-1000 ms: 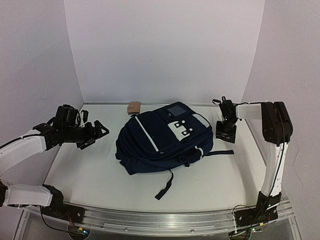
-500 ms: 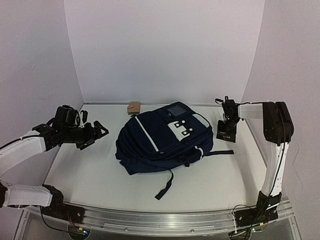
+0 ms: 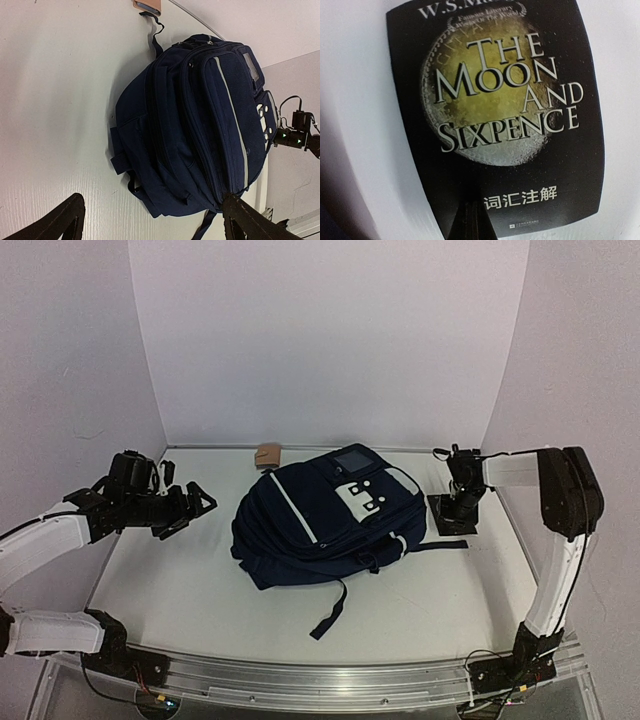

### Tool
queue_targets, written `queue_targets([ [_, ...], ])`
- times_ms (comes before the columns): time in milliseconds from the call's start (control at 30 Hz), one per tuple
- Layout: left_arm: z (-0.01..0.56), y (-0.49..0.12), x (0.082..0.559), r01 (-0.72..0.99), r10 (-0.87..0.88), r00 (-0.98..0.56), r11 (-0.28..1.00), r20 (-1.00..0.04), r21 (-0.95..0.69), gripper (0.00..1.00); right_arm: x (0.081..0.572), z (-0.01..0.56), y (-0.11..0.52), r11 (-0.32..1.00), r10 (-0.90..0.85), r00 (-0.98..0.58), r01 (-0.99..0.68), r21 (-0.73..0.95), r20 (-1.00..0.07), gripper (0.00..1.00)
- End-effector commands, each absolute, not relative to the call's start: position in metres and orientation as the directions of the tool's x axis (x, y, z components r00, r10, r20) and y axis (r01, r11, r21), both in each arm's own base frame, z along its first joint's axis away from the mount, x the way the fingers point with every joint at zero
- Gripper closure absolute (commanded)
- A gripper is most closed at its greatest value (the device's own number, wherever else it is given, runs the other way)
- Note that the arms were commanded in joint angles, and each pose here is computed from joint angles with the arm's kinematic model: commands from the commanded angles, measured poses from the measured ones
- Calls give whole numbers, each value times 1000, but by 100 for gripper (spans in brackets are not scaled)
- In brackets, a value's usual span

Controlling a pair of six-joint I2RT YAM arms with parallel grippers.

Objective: Pack the student bag
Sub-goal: Adjust the book at the center of the board.

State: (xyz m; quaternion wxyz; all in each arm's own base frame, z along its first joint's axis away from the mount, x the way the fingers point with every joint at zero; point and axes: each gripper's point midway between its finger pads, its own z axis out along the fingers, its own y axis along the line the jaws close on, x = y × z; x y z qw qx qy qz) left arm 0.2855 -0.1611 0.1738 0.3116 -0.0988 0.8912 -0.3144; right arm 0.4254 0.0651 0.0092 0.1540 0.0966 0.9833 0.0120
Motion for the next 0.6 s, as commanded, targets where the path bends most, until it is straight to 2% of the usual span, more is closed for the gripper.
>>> queue_targets([
  [0, 190, -160, 292, 52, -354, -768, 796, -533, -603, 5, 375, 11, 79, 984, 179, -964, 178, 22, -198, 100],
  [67, 193, -160, 293, 54, -350, -769, 798, -535, -601, 5, 380, 29, 76, 981, 194, -950, 195, 21, -246, 100],
  [133, 195, -161, 294, 55, -349, -768, 799, -536, -599, 5, 389, 53, 73, 980, 196, -932, 200, 18, -305, 93],
  [167, 195, -160, 294, 55, -350, -768, 799, -537, -598, 5, 393, 64, 69, 979, 192, -923, 205, -3, -334, 84],
  [233, 195, -160, 294, 51, -354, -766, 799, -537, -599, 5, 401, 82, 62, 977, 183, -906, 212, -34, -381, 49],
  [300, 195, -161, 295, 49, -357, -767, 797, -534, -603, 5, 406, 83, 53, 974, 184, -905, 219, -50, -384, 23],
  [333, 195, -161, 295, 49, -358, -767, 795, -532, -604, 5, 408, 80, 49, 974, 183, -908, 219, -54, -376, 16],
  [433, 196, -161, 294, 48, -363, -766, 792, -531, -609, 5, 413, 65, 42, 980, 152, -928, 186, -70, -341, 3],
  [567, 200, -158, 292, 49, -363, -760, 795, -539, -605, 5, 423, 42, 50, 994, 82, -953, 100, -46, -292, 2],
])
